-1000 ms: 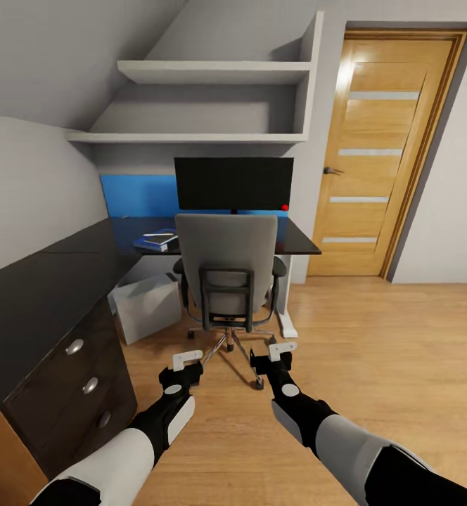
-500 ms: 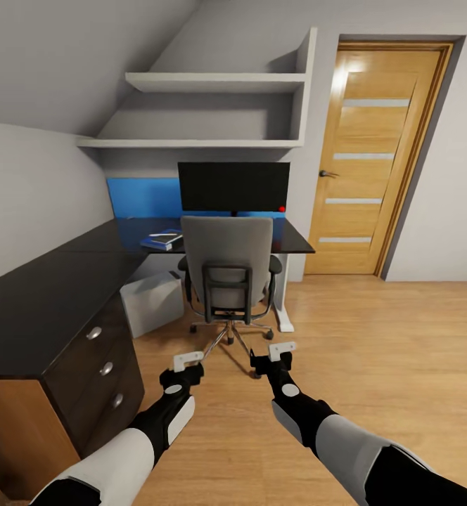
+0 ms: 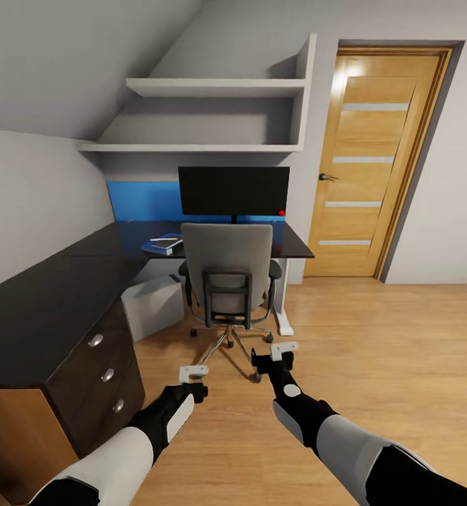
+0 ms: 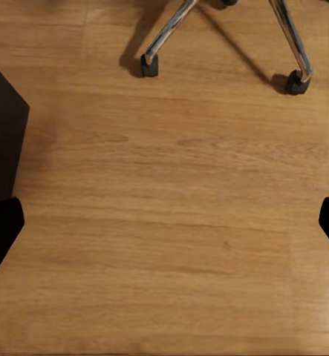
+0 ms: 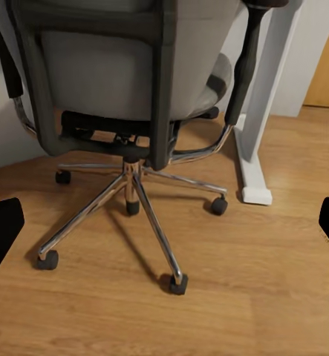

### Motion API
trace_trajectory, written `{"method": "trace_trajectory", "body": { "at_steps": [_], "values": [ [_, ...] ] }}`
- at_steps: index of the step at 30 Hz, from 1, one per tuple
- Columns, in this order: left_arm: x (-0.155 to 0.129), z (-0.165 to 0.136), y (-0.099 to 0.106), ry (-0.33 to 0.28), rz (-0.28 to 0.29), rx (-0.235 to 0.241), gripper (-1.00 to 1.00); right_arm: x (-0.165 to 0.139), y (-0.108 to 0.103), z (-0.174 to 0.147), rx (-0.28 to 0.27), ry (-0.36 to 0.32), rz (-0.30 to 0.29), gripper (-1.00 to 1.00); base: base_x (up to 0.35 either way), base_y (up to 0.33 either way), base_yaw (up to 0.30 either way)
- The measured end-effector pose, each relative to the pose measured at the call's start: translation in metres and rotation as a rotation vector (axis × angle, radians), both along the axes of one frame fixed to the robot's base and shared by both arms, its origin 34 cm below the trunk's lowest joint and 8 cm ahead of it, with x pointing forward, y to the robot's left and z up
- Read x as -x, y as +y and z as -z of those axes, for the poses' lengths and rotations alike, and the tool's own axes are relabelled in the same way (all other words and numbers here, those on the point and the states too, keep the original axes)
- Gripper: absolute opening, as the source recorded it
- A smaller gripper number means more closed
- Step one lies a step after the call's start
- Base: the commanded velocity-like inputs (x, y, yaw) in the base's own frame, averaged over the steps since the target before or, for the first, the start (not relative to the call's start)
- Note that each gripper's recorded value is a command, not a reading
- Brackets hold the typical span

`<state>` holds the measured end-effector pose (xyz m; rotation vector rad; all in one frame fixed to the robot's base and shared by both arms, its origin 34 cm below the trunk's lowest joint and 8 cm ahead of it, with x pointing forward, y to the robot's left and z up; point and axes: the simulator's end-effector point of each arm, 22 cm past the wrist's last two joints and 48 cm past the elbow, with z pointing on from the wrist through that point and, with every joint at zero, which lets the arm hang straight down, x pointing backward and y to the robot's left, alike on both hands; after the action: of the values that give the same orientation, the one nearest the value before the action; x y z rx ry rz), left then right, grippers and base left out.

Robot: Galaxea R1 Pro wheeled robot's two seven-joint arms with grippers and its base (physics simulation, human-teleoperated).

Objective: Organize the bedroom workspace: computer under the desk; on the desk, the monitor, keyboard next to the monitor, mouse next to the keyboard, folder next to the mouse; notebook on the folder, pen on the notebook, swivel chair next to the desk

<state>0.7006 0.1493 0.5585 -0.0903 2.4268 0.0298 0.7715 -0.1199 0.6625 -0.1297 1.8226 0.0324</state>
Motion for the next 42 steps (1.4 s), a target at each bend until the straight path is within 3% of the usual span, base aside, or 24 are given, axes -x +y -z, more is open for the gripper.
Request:
{"method": "trace_trajectory", "body": {
  "at_steps": [12,13,16,18,21,25,30,36,39,42],
  "values": [
    [-0.005,-0.025,0.008,0.012,0.009,0.003,1.0,-0.004,-0.016,-0.021,0.01,-0.004,0.023,1.0,0.0,0.0,0.0],
    [-0.007,-0.023,0.023,-0.006,-0.012,-0.013,1.0,0.003,-0.05,-0.006,0.037,0.001,0.075,1.0,0.0,0.0,0.0],
    [-0.001,-0.015,0.039,-0.016,-0.038,-0.029,1.0,0.013,-0.077,0.002,0.071,-0.005,0.111,1.0,0.0,0.0,0.0],
    [0.011,-0.002,0.05,-0.013,-0.058,-0.046,1.0,0.026,-0.09,0.013,0.074,-0.004,0.133,1.0,0.0,0.0,0.0],
    [0.036,0.019,0.069,-0.021,-0.092,-0.08,1.0,0.09,-0.116,0.072,0.058,0.086,0.194,1.0,0.0,0.0,0.0],
    [0.04,0.014,0.075,-0.047,-0.108,-0.089,1.0,0.118,-0.123,0.086,0.052,0.106,0.209,1.0,0.0,0.0,0.0],
    [0.091,0.043,0.083,-0.024,-0.127,-0.097,1.0,0.165,-0.126,0.11,0.054,0.157,0.212,1.0,0.0,0.0,0.0],
    [0.176,0.08,0.11,0.012,-0.158,-0.127,1.0,0.223,-0.128,0.134,0.059,0.222,0.212,1.0,0.0,0.0,0.0],
    [0.207,0.085,0.118,-0.001,-0.17,-0.137,1.0,0.236,-0.134,0.134,0.063,0.221,0.216,1.0,0.0,0.0,0.0],
    [0.22,0.084,0.119,0.003,-0.167,-0.139,1.0,0.237,-0.135,0.128,0.063,0.218,0.216,1.0,0.0,0.0,0.0]
  ]
}}
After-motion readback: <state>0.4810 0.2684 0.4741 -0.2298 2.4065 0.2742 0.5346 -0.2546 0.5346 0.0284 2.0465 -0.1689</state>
